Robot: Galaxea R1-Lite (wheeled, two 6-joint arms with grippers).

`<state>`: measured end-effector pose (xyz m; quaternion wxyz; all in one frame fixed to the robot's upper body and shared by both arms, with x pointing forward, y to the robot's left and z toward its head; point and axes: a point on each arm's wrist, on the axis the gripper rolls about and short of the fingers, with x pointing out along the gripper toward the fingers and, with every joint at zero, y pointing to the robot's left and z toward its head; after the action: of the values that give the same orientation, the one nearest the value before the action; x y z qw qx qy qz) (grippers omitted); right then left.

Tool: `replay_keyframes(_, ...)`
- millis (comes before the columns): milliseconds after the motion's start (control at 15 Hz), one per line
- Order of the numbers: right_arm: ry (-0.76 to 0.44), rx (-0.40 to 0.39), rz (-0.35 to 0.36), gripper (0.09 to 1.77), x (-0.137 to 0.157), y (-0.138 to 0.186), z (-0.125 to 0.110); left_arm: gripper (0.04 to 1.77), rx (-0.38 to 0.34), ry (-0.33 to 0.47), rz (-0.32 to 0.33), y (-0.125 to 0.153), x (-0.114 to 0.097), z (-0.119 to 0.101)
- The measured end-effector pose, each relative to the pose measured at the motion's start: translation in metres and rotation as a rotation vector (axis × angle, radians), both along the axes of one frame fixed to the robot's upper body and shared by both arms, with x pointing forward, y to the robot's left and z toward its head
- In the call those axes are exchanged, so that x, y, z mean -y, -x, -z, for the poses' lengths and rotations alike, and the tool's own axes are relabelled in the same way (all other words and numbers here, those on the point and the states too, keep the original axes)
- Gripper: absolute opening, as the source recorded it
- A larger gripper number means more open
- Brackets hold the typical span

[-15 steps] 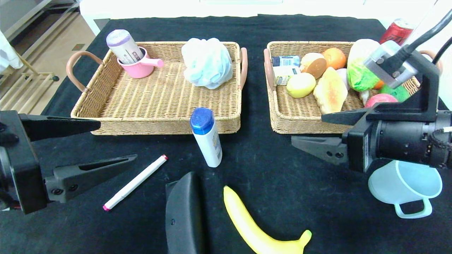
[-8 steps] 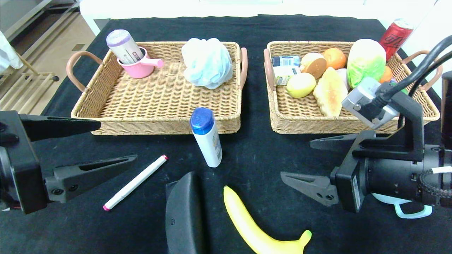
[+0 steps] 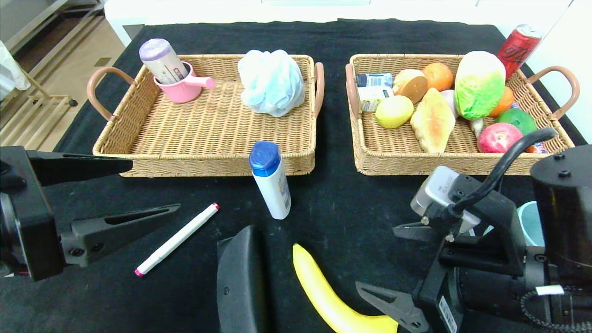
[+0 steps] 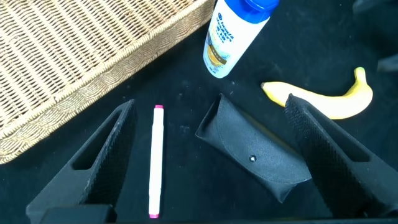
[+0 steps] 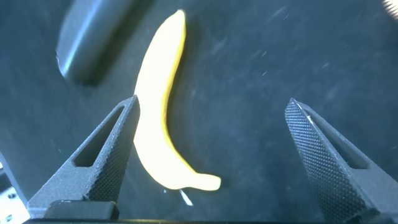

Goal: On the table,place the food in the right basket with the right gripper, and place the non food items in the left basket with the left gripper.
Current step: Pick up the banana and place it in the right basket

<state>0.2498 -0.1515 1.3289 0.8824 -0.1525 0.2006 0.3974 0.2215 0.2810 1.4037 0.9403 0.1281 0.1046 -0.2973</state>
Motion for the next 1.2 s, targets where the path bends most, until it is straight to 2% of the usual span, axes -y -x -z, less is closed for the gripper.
replay_keyframes(400, 0.088, -0.023, -0.032, 1.71, -0.023, 0.008, 0.022, 1.72, 0.0, 0.0, 0.0, 0.0, 0.0, 0.0)
replay_keyframes(1000, 0.183, 0.019, -0.01, 1.71, -0.059, 0.015, 0.052, 1.72, 0.0, 0.003, 0.008, 0.0, 0.0, 0.0)
replay_keyframes(1200, 0.217, 0.044, 0.027, 1.71, -0.067, 0.015, 0.058, 1.72, 0.0, 0.003, 0.008, 0.0, 0.0, 0.0)
